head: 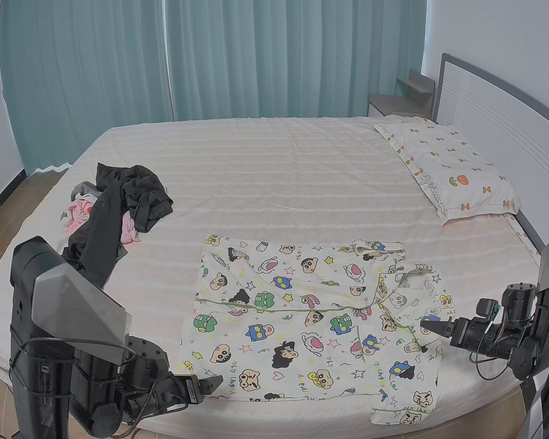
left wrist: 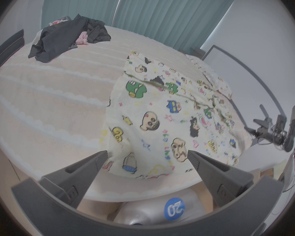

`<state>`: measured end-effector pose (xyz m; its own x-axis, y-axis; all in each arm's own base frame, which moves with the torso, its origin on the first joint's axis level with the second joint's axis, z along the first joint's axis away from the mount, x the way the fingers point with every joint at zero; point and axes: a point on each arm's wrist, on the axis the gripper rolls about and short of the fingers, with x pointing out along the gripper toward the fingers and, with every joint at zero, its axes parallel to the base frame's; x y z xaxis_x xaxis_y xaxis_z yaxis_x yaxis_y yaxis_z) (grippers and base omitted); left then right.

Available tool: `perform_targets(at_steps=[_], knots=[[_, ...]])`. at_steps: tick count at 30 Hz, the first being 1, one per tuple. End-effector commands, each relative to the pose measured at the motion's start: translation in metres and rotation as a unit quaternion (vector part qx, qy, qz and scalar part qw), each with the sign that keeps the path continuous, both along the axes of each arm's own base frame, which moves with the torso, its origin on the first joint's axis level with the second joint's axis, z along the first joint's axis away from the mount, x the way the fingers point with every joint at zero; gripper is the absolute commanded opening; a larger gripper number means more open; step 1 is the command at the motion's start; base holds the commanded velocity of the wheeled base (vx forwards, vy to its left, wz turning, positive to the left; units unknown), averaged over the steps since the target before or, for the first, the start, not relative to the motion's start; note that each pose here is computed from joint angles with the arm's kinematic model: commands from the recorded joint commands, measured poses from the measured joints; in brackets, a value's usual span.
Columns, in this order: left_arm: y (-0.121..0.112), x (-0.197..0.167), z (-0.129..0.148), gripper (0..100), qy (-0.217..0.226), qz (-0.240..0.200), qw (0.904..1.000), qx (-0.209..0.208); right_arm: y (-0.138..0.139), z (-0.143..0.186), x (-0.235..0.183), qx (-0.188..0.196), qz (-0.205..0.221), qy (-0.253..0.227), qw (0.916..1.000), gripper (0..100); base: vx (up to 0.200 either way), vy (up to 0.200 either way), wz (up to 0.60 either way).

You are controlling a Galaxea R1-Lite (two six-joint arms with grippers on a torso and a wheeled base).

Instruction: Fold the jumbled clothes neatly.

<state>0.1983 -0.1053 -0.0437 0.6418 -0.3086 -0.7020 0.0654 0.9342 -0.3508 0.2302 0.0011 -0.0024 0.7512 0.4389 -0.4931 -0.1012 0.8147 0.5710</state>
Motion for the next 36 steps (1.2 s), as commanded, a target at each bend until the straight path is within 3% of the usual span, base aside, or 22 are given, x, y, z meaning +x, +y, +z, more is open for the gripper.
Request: perform_targets(at_steps=[1,28,29,36], knots=[[0.001,0.0,-0.011,100,0.012,0.004,0.9998,0.012,0.0,0.0,0.0,0.001,0.001,-0.005,1.0,100,0.0,0.0,0.0],[-0.003,0.013,-0.011,100,-0.013,0.021,0.9997,0.002,0.003,0.0,-0.001,0.0,0.008,-0.003,1.0,100,0.0,0.0,0.0],[-0.003,0.013,-0.011,0,-0.013,0.021,0.9997,0.003,0.003,0.0,-0.001,0.001,0.007,-0.003,1.0,100,0.0,0.0,0.0],[0.0,0.01,-0.01,0,-0.007,0.025,0.9996,0.007,0.003,0.0,-0.001,0.001,0.007,-0.002,1.0,100,0.0,0.0,0.0]])
